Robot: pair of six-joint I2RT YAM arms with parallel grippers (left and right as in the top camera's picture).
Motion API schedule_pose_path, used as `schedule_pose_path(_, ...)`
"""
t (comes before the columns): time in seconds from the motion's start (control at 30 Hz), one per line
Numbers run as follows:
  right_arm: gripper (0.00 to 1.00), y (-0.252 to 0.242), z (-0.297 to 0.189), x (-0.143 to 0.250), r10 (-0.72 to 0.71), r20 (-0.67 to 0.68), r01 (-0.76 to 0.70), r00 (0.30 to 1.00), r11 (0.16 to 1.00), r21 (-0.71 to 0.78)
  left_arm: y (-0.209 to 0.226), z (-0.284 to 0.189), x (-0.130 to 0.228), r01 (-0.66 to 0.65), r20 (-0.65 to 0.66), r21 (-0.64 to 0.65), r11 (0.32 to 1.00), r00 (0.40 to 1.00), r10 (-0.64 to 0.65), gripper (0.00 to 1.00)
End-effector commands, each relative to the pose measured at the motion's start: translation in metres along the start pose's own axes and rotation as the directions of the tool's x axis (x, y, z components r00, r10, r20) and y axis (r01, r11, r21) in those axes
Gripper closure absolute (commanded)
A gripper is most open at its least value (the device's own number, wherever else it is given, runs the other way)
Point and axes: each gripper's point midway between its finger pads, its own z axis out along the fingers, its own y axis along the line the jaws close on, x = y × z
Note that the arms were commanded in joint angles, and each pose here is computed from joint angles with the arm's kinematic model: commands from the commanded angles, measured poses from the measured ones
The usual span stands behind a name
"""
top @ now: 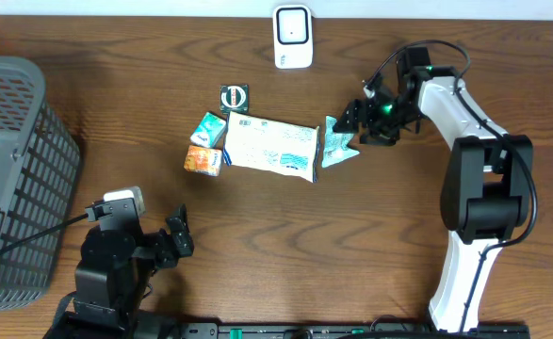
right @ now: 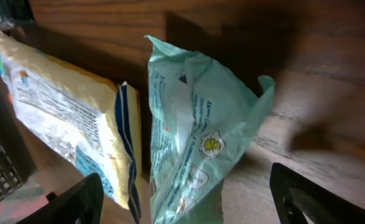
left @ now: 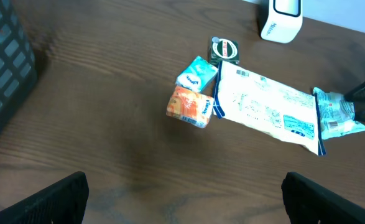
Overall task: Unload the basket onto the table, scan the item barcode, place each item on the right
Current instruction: 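Grasp the green wipes pack with the right gripper and lift it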
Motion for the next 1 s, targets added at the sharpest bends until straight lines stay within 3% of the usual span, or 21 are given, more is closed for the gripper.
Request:
schedule_pose_path(0.0,0.24,0.003,0.014,0.009,-0.019,-0.031,0.018,0.999,1.0,-0.02,0.002,0.0,-0.001,0.006,0.005,-0.012,1.0,1.0,-0.006,0.02)
schedule_pose_path(0.2,0.32,-0.005,0.033,0.014,0.016,-0.018,-0.016,1.0,1.0,-0.022,0.002,0.0,-0.001,0.006,0.005,-0.012,1.0,1.0,-0.006,0.02)
schedule_pose_path(0.3,0.46,-0.01,0.038,0.014,0.029,-0.007,-0.029,1.0,0.999,-0.025,0.002,0.0,-0.001,0.006,0.005,-0.012,1.0,1.0,-0.006,0.02)
schedule_pose_path(0.57,0.68,-0.013,0.033,0.011,0.039,0.002,-0.039,0.999,0.999,-0.026,0.002,0.0,-0.001,0.006,0.005,-0.012,1.0,1.0,-0.006,0.02)
schedule_pose_path(0.73,0.93,-0.013,0.026,0.009,0.049,0.003,-0.049,0.999,0.998,-0.025,0.002,0.0,-0.001,0.005,0.005,-0.012,1.0,1.0,-0.005,0.02)
schedule_pose_path(0.97,0.99,-0.002,0.007,0.0,0.039,0.0,-0.039,0.999,0.999,-0.023,0.002,0.0,-0.001,0.006,0.005,-0.012,1.0,1.0,-0.006,0.02)
